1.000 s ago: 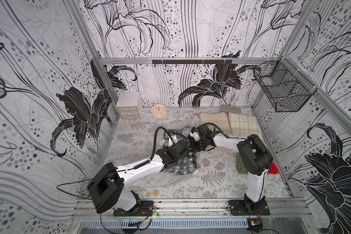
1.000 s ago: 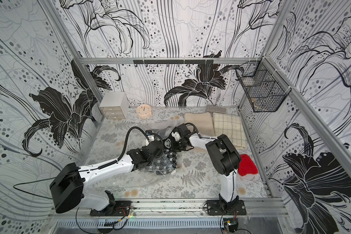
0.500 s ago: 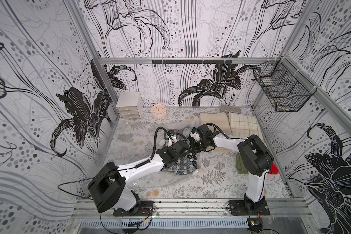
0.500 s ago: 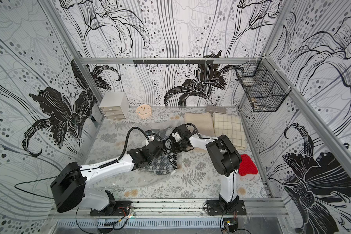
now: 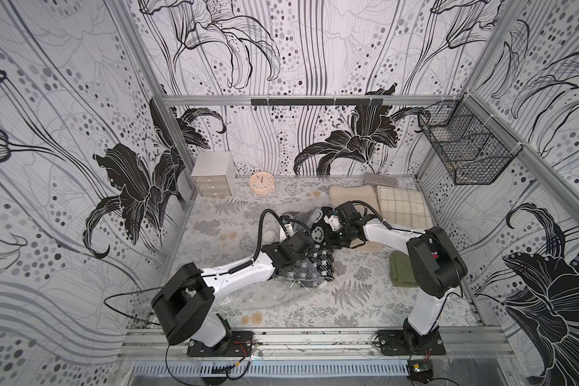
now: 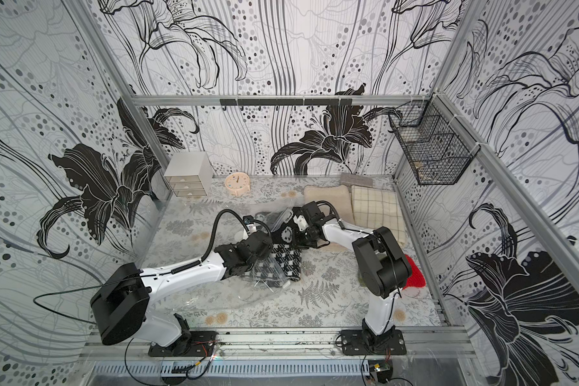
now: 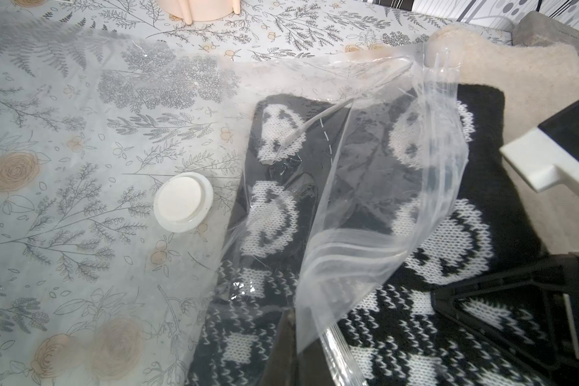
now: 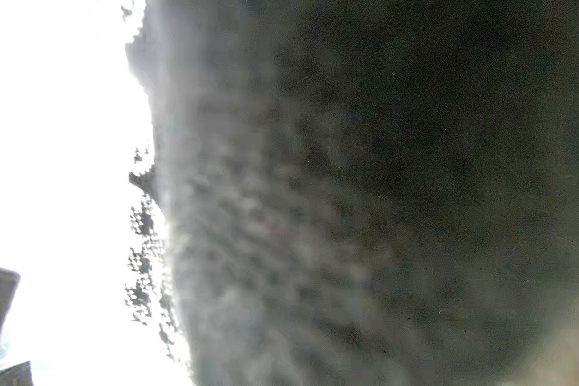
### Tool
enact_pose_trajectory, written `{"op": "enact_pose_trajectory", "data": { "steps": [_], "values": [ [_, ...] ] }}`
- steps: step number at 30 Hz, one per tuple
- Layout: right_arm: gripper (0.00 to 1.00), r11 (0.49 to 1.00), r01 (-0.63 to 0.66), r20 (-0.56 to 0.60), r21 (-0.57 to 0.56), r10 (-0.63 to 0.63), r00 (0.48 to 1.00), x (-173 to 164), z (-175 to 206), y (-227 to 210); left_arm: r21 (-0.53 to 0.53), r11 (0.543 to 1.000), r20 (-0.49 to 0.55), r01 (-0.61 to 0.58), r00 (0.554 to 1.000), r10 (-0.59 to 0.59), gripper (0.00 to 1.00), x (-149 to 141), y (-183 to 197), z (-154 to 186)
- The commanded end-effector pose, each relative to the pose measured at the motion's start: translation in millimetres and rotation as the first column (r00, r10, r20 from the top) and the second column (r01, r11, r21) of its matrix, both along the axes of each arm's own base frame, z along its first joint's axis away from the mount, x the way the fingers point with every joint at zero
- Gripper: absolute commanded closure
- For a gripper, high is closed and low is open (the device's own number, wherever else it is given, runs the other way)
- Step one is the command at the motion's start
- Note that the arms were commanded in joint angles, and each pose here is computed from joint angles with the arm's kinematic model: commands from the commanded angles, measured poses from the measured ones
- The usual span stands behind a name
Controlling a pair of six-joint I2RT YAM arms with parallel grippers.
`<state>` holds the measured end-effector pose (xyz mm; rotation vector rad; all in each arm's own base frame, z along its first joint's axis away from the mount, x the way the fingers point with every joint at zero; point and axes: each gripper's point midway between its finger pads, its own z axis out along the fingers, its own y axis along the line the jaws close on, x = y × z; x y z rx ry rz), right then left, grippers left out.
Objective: Take the scarf out of the vacuum bag
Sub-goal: Take out the scarf from the vacuum bag.
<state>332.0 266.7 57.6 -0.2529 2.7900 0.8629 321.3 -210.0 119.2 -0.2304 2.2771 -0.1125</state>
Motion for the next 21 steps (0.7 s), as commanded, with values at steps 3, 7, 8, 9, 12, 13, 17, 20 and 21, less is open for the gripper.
{"op": "enact_pose_trajectory", "data": {
  "steps": [3, 7, 8, 9, 12, 13, 17, 20, 21],
  "values": [
    [1.0, 0.997, 0.006, 0.001, -0.08, -0.006, 1.0, -8.8, 0.8, -23.7, -0.007, 1.0, 0.027, -0.025, 0.999, 0.025, 1.0, 5.5, 2.2, 10.3],
    [1.0, 0.998, 0.031, 0.016, -0.063, -0.03, 0.999, -6.0, 8.2, -30.5, -0.016, 0.999, 0.038, -0.031, 0.999, 0.031, 1.0, 5.9, 3.3, 13.3],
    [1.0, 0.998, 0.033, 0.02, -0.06, -0.032, 0.999, -5.7, 10.4, -31.0, -0.016, 0.999, 0.039, -0.029, 0.999, 0.03, 1.0, 6.2, 2.9, 13.7],
    [1.0, 0.998, 0.032, 0.027, -0.054, -0.03, 0.999, -5.7, 12.2, -30.3, -0.013, 1.0, 0.039, -0.028, 0.999, 0.028, 1.0, 6.4, 2.4, 14.3],
    [1.0, 0.999, 0.033, 0.037, -0.041, -0.032, 0.999, -5.4, 17.3, -29.3, -0.01, 1.0, 0.037, -0.025, 0.999, 0.026, 1.0, 6.9, 2.1, 14.1],
    [1.0, 0.999, 0.034, 0.038, -0.04, -0.033, 0.999, -5.2, 17.9, -29.2, -0.009, 1.0, 0.037, -0.026, 0.999, 0.026, 1.0, 6.8, 2.5, 13.9],
    [1.0, 0.999, 0.045, 0.053, -0.028, -0.043, 0.998, -6.3, 22.6, -30.0, 0.005, 0.999, 0.034, -0.045, 0.998, 0.045, 1.0, 5.1, 7.6, 13.5],
    [1.0, 0.998, 0.053, 0.058, -0.026, -0.051, 0.997, -7.7, 24.6, -32.2, 0.006, 0.998, 0.034, -0.057, 0.998, 0.057, 1.0, 4.7, 10.2, 13.8],
    [1.0, 0.998, 0.055, 0.057, -0.028, -0.054, 0.997, -8.1, 23.7, -32.7, 0.001, 0.998, 0.036, -0.057, 0.998, 0.057, 1.0, 4.7, 9.9, 14.6]
  ]
}}
